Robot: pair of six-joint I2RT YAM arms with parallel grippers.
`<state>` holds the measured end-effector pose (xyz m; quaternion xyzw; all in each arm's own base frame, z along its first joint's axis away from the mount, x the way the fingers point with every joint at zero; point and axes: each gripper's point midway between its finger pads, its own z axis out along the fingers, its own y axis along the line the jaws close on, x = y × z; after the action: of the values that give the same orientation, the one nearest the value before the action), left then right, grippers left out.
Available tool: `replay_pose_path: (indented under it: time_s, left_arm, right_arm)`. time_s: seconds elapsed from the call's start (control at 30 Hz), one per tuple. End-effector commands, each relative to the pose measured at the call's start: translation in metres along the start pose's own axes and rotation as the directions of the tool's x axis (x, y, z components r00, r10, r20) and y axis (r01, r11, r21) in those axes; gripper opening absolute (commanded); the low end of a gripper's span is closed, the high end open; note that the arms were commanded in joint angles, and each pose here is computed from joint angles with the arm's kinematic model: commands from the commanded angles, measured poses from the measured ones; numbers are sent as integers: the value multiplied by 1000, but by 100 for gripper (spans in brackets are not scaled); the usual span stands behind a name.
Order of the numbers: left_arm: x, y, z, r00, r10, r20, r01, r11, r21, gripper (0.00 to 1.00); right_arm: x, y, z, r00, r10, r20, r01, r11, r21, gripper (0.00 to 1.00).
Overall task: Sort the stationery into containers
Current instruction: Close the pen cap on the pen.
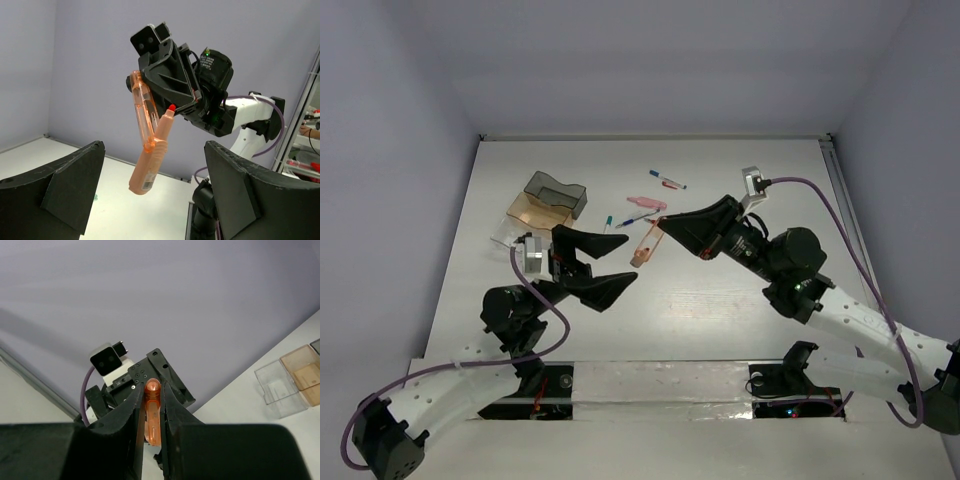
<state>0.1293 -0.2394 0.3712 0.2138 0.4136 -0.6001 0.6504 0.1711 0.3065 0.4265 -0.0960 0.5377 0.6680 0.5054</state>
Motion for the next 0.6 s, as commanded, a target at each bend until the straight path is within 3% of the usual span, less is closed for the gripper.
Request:
replay_pose_path:
  time_s: [0.0, 0.57]
  left_arm:
    - [-20, -17, 11, 998, 38, 41, -42, 995, 85, 79]
    - [-3, -30, 14, 999, -50, -17, 52, 979, 196, 60]
  right_arm:
    - [-23, 33, -1, 999, -6, 34, 10, 996, -92, 0]
    - [-24, 36, -4, 999, -5, 36, 8, 995, -98, 0]
